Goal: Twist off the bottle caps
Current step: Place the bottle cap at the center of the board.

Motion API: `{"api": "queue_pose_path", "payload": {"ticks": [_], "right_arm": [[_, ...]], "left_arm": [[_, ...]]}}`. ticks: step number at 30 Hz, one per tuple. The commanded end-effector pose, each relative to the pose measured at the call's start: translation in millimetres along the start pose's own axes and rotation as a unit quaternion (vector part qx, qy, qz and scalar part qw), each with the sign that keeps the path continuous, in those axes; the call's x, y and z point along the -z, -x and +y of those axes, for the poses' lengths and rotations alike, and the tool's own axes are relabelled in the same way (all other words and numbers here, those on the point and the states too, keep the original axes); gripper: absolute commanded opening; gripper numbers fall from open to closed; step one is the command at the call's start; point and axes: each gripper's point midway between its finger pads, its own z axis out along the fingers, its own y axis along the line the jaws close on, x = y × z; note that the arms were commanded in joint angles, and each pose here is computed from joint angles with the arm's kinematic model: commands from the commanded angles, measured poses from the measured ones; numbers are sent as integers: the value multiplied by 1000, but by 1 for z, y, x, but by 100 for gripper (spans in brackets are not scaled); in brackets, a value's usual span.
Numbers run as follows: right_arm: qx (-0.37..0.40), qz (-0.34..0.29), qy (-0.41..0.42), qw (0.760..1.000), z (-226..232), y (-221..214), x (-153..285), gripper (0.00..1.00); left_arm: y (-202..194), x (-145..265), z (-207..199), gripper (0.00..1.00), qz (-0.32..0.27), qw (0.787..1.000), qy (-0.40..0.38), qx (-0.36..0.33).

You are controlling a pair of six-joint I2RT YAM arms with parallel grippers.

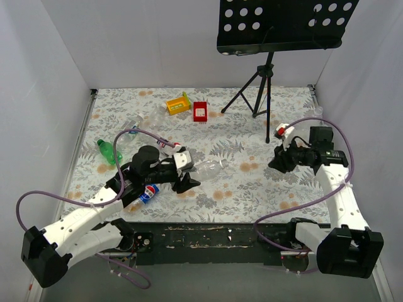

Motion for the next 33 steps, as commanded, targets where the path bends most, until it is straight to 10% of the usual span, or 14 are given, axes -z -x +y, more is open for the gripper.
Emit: {"api": "queue_pose_path", "payload": {"ticks": [1, 15, 24, 33], "right_arm": [[-82, 88, -133, 984, -47, -63, 22, 4], [-148, 169, -308, 925, -129, -142, 36, 8], [-166, 169, -290, 927, -147, -150, 16, 16], [-186, 182, -281, 923, -154, -156, 10, 45]], "left_arm": [[-1, 6, 11, 13, -13, 999, 40, -27], [-7, 15, 10, 14, -70, 994, 71, -35], [-10, 9, 5, 15, -65, 996, 47, -26], [-10, 7, 1, 15, -66, 997, 36, -22]]}}
